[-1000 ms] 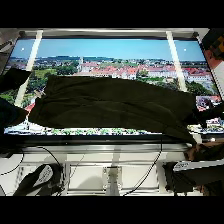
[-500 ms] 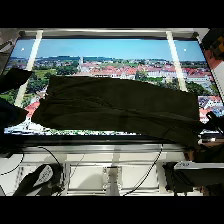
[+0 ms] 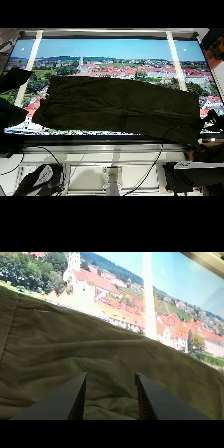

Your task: Fold the clothes and pants, and hang the long-sleeved shirts on hangers.

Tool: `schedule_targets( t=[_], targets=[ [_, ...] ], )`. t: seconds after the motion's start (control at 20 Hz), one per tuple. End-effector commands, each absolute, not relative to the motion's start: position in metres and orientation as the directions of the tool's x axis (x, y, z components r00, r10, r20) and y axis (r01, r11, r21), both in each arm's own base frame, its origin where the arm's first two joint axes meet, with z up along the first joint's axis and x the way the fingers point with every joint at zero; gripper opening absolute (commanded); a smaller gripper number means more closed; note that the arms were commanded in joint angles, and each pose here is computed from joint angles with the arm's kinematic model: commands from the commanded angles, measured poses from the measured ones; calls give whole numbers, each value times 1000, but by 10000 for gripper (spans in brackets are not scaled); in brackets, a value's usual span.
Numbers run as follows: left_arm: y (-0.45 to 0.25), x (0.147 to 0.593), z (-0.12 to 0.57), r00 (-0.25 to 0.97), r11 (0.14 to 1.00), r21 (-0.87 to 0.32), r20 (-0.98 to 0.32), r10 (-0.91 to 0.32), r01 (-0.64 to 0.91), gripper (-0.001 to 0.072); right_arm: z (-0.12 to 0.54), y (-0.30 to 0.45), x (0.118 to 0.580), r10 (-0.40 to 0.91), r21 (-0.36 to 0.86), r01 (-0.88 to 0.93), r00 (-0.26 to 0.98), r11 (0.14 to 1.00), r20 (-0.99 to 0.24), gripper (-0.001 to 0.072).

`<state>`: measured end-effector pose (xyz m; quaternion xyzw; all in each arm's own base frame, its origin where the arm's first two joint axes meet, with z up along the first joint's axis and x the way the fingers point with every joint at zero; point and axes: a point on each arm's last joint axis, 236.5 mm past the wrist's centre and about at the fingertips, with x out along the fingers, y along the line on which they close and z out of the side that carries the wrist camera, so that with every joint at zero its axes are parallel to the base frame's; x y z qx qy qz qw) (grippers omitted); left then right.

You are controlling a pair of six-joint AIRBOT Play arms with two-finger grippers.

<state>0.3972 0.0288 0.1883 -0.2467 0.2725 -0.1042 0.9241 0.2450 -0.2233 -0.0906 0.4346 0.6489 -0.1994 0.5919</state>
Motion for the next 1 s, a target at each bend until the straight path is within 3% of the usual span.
schedule_targets(
  t=[0.0, 0.1, 0.15, 0.2, 0.3, 0.4, 0.45, 0.7, 0.95],
  targets=[
    [29, 397, 188, 830, 857, -512, -453, -326, 58, 364, -92, -199, 256, 446, 363, 769, 114, 526, -888, 435],
    [29, 397, 188, 829, 859, -509, -455, -325, 57, 364, -89, -181, 263, 532, 445, 734, 135, 513, -836, 424],
    [29, 397, 188, 829, 859, -509, -455, -325, 57, 364, -90, -180, 266, 541, 458, 734, 147, 502, -828, 418],
    [29, 397, 188, 829, 859, -509, -455, -325, 57, 364, -90, -181, 269, 537, 463, 734, 159, 497, -829, 367],
    [29, 397, 188, 829, 858, -510, -455, -325, 57, 364, -92, -184, 271, 525, 459, 735, 166, 499, -835, 359],
    [29, 397, 188, 829, 858, -510, -455, -325, 57, 364, -93, -187, 273, 512, 457, 737, 175, 499, -841, 166],
    [29, 397, 188, 829, 858, -510, -455, -326, 57, 364, -94, -189, 274, 501, 453, 741, 182, 496, -846, 14],
    [29, 397, 188, 829, 858, -510, -455, -325, 57, 364, -97, -223, 298, 366, 415, 801, 264, 431, -892, 15],
    [30, 398, 188, 829, 858, -511, -455, -325, 56, 364, -72, -239, 352, 296, 430, 734, 316, 525, -901, 14]
  ],
)
